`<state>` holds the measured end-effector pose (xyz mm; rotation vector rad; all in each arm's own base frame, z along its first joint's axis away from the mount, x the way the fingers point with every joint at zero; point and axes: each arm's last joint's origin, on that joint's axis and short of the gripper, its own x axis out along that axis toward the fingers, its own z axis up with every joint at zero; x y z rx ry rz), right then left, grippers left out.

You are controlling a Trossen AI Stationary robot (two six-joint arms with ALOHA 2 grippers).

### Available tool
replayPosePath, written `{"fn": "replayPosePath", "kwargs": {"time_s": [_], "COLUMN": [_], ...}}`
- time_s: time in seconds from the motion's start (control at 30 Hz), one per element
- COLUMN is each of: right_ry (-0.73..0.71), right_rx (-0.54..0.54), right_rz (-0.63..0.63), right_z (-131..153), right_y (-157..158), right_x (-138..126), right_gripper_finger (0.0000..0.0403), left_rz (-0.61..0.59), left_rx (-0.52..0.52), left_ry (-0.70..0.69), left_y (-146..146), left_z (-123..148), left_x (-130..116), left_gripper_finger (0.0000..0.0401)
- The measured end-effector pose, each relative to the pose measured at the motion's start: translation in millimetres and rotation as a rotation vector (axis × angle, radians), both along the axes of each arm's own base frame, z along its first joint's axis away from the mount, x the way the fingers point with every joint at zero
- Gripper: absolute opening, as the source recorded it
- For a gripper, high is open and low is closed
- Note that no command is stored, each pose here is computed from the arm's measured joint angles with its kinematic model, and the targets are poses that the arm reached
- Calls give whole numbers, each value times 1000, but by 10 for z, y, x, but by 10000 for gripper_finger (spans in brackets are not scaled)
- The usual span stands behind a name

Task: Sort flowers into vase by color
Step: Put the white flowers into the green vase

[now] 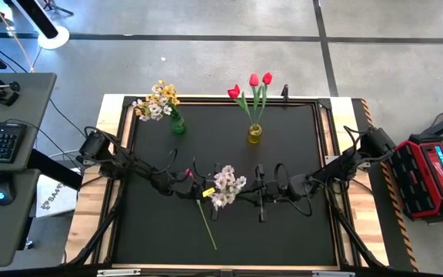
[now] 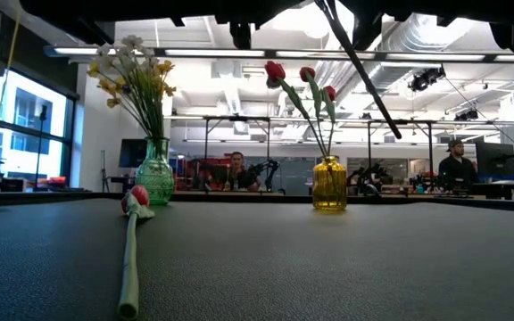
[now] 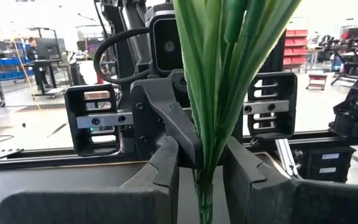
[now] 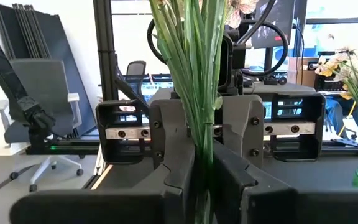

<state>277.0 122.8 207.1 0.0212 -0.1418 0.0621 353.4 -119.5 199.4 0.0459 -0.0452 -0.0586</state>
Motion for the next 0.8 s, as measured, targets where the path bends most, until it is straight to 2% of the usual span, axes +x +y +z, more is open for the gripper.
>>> {"fn": "replayPosePath", "kwargs": {"time_s": [0.63, 0.8], "right_ry": [63, 67], "right_rx": [13, 11], "right_rz": [4, -6], "right_z": [-55, -59], "right_y": [3, 1], "right_x": [3, 3], "right_gripper_finger": [48, 65], "left_rz": [-7, -7], "left_rx": [10, 6], "left_ry": [45, 44], "left_y": [-5, -5], "left_z": [-57, -57], "left_x": [-2, -2], "left_gripper_finger": [57, 82]}}
